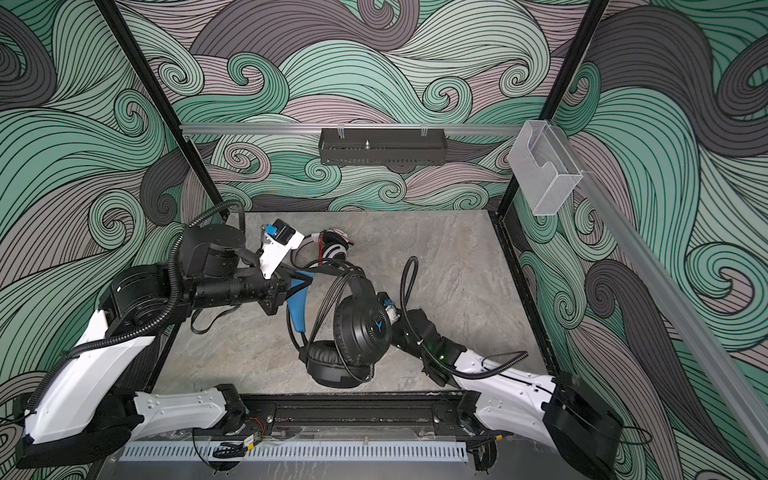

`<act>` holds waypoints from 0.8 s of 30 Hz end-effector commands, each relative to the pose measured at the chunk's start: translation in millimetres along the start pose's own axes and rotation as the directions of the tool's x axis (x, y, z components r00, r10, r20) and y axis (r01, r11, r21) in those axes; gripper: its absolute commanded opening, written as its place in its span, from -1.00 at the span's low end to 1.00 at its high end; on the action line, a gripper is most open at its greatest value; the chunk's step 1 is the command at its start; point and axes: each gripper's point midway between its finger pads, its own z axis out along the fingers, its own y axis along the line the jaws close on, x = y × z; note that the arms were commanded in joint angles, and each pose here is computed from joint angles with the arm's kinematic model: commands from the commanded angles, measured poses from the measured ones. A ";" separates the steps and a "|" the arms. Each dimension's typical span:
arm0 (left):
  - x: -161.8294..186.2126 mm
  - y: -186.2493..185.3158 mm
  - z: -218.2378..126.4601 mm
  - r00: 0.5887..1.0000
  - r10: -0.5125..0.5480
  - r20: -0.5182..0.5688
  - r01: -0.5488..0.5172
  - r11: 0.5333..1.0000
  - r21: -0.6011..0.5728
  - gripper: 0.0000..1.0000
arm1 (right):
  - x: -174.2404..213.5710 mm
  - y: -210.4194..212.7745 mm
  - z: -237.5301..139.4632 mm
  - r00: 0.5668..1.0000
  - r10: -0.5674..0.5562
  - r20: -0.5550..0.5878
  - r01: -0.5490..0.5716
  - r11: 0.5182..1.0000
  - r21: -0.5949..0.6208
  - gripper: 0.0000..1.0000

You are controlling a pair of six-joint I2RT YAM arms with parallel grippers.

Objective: Wrap the headphones

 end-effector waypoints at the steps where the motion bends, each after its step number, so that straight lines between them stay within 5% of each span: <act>1: -32.9 -10.9 -16.8 0.991 -0.046 0.128 0.039 0.998 0.056 -1.00 | -9.3 3.7 3.5 0.999 0.021 0.044 -0.020 0.999 -0.034 -0.04; 11: -38.7 10.4 -17.2 0.978 -0.128 0.166 0.132 0.991 -0.018 -1.00 | 4.4 -6.5 -4.3 0.999 0.033 0.019 -0.033 0.999 0.015 -0.56; 19: -50.9 18.1 -20.6 0.958 -0.191 0.215 0.198 0.980 -0.010 -1.00 | 7.4 -11.2 -22.0 0.998 0.043 0.049 -0.045 0.998 0.047 -0.54; 24: -49.7 18.7 -19.0 0.957 -0.201 0.210 0.207 0.978 -0.009 -1.00 | 3.4 -10.0 -24.0 0.998 0.031 0.058 -0.034 0.999 0.041 -0.98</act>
